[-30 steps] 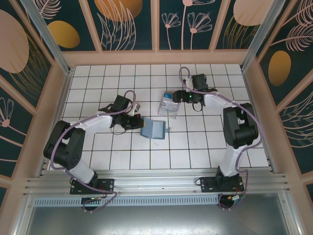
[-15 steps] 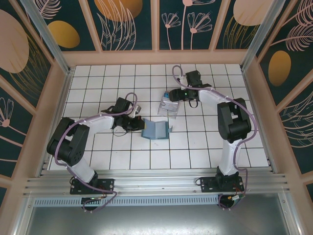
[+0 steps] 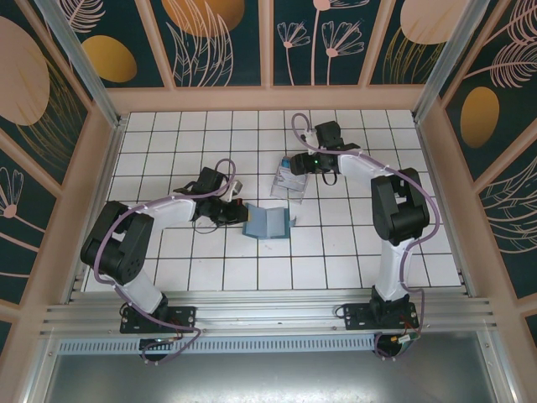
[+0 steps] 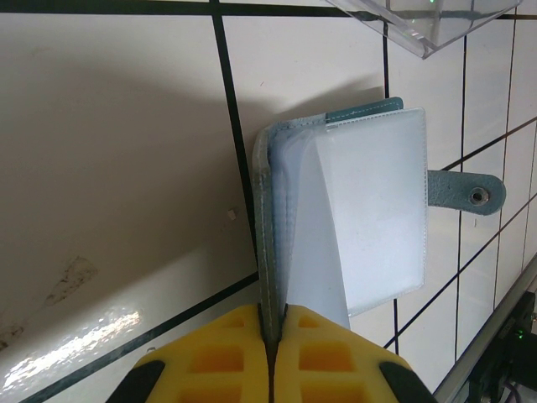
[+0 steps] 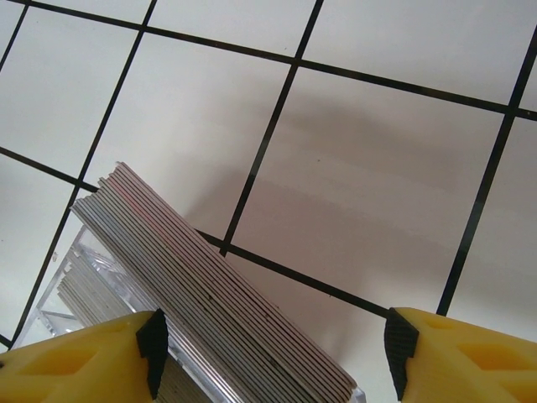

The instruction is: Put the credit cards into the card holder

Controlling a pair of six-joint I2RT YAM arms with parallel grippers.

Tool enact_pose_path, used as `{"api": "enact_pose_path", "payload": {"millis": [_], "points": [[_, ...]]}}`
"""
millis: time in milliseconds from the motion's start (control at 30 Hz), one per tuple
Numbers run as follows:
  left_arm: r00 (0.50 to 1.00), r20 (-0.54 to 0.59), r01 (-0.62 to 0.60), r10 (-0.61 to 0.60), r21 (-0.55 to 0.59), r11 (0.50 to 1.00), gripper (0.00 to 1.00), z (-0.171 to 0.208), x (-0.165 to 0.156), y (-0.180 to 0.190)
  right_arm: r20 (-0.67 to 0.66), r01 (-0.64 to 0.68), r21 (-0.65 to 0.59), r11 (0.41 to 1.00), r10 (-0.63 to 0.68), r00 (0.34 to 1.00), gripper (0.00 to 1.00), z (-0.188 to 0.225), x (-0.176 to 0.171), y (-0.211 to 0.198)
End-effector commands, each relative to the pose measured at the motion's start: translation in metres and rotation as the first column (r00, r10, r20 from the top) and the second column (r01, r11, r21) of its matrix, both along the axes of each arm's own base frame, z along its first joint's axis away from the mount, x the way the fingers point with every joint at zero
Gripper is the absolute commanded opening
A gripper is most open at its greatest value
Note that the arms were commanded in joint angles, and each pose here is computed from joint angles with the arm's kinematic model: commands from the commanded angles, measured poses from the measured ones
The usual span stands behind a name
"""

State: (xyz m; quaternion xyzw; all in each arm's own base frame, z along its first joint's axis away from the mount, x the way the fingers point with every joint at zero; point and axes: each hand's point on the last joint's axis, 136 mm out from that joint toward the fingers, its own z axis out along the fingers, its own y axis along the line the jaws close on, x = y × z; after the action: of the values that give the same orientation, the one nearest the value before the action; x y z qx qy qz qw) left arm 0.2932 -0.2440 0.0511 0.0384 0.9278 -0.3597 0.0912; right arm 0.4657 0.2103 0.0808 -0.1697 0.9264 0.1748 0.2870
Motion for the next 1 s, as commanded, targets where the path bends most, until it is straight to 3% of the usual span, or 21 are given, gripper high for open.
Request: {"api": "enact_pose_path", "payload": {"millis": [0, 967], "points": [[1.0, -0.008, 0.0, 0.0, -0.017, 1.0, 0.07, -0.004, 0.0, 0.0, 0.046, 0.016, -0.017, 1.0, -0.015, 0.999, 0.69, 0.011, 0.013, -0.005], [1.0, -0.003, 0.0, 0.0, -0.028, 1.0, 0.07, -0.002, 0.001, -0.002, 0.123, -0.028, 0.014, 1.0, 0.026, 0.992, 0.61, 0.042, 0.007, 0.008]]}}
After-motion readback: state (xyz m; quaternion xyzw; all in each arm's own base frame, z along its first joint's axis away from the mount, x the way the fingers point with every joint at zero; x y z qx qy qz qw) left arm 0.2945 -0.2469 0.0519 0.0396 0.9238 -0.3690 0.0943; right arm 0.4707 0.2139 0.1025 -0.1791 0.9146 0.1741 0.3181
